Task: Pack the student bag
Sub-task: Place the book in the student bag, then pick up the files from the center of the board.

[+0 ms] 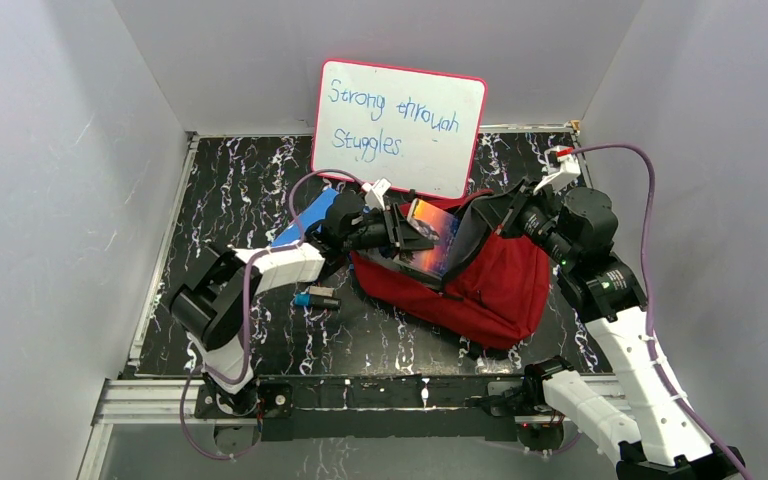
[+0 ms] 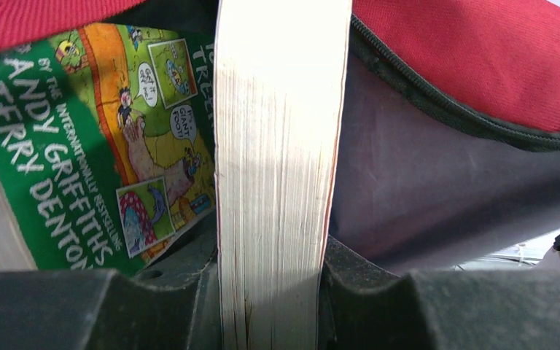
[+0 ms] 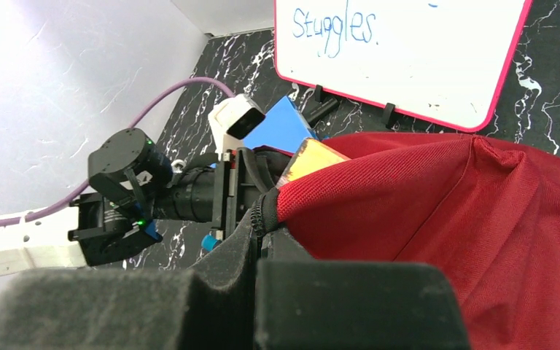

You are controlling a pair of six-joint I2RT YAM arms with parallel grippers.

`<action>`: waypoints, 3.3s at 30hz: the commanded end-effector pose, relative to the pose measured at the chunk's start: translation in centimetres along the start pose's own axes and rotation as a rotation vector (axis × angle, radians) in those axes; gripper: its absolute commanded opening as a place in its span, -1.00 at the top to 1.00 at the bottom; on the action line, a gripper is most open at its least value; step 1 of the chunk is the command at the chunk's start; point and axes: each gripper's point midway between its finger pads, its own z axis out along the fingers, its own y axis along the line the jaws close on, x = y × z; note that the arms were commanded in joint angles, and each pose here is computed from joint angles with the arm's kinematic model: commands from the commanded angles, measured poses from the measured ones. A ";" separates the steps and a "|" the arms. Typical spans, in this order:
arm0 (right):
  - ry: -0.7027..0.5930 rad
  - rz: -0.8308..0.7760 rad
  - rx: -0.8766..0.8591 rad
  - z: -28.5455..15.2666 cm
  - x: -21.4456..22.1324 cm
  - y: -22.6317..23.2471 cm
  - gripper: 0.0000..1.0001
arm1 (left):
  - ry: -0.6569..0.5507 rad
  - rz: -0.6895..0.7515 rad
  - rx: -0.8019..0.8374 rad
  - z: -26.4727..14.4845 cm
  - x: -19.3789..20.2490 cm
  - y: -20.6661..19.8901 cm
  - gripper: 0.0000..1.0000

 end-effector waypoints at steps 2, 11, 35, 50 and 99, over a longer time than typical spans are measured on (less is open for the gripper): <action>-0.138 -0.023 -0.102 -0.5 -3.7 2.7 1.00 | -0.032 0.143 0.254 1.1 -1.8 -8.0 1.00; -0.135 -0.022 -0.091 -0.5 -3.5 2.4 1.00 | 0.000 0.112 0.223 3.2 -0.6 -5.2 1.00; -0.143 -0.055 -0.041 -0.8 -3.4 1.4 1.00 | -0.030 0.310 -0.176 1.4 -3.2 0.6 -0.53; -0.131 -0.097 0.088 -1.2 -2.9 -1.2 0.85 | -0.238 0.493 -0.579 -12.0 -9.8 2.2 -0.56; -0.117 -0.085 0.266 -1.5 -1.1 -5.3 0.93 | 0.335 0.970 -1.503 -21.8 -4.3 20.9 -0.45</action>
